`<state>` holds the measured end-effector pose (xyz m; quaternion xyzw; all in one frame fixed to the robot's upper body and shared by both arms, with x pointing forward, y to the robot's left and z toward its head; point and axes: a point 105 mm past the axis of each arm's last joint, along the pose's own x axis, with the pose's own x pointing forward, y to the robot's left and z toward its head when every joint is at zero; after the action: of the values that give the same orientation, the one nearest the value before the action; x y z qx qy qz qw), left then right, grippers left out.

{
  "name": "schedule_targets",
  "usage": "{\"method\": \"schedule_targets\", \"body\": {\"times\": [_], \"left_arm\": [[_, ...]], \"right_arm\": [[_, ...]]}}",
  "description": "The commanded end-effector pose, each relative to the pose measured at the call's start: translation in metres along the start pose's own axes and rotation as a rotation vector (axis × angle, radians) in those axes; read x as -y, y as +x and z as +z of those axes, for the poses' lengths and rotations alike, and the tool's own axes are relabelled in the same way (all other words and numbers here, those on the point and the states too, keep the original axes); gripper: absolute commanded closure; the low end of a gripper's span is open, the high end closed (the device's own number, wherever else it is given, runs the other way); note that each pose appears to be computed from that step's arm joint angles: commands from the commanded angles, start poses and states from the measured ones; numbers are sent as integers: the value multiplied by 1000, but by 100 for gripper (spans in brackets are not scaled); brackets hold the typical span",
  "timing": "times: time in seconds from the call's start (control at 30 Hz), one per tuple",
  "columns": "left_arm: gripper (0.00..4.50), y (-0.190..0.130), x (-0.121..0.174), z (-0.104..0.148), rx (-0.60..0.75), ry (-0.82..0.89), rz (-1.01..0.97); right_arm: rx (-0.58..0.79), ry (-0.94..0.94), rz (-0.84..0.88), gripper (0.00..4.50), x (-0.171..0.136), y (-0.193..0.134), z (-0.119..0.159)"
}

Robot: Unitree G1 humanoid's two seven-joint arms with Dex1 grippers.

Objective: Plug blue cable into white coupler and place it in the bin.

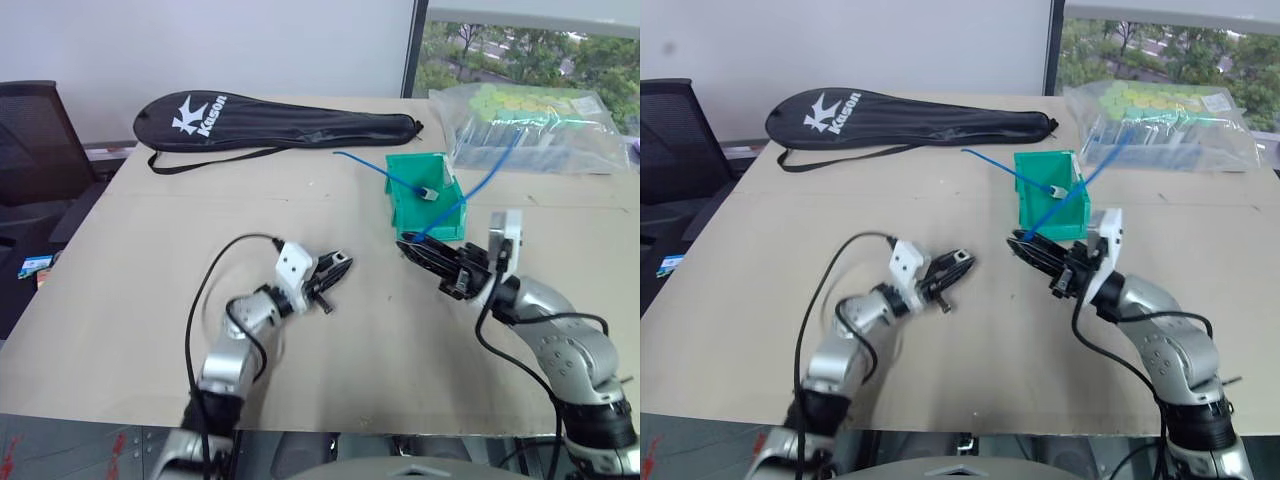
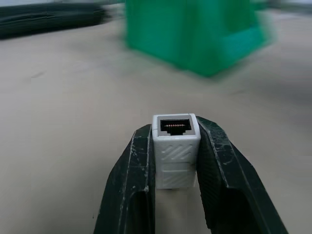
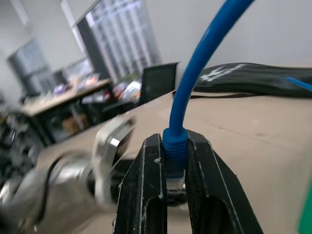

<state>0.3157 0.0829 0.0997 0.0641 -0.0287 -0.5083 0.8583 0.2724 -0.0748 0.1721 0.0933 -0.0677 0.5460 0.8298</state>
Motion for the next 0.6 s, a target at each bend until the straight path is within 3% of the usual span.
{"method": "schedule_targets", "body": {"times": [0.03, 0.27, 0.6], "left_arm": [[392, 19, 18, 16, 25, 8, -311], [392, 39, 20, 26, 22, 94, -546], [392, 35, 11, 30, 25, 96, -613]], "right_arm": [[-33, -127, 93, 450, -1, 14, -4], [-20, -199, 105, 450, 14, 26, -5], [-58, -159, 118, 450, 15, 14, -14]]}}
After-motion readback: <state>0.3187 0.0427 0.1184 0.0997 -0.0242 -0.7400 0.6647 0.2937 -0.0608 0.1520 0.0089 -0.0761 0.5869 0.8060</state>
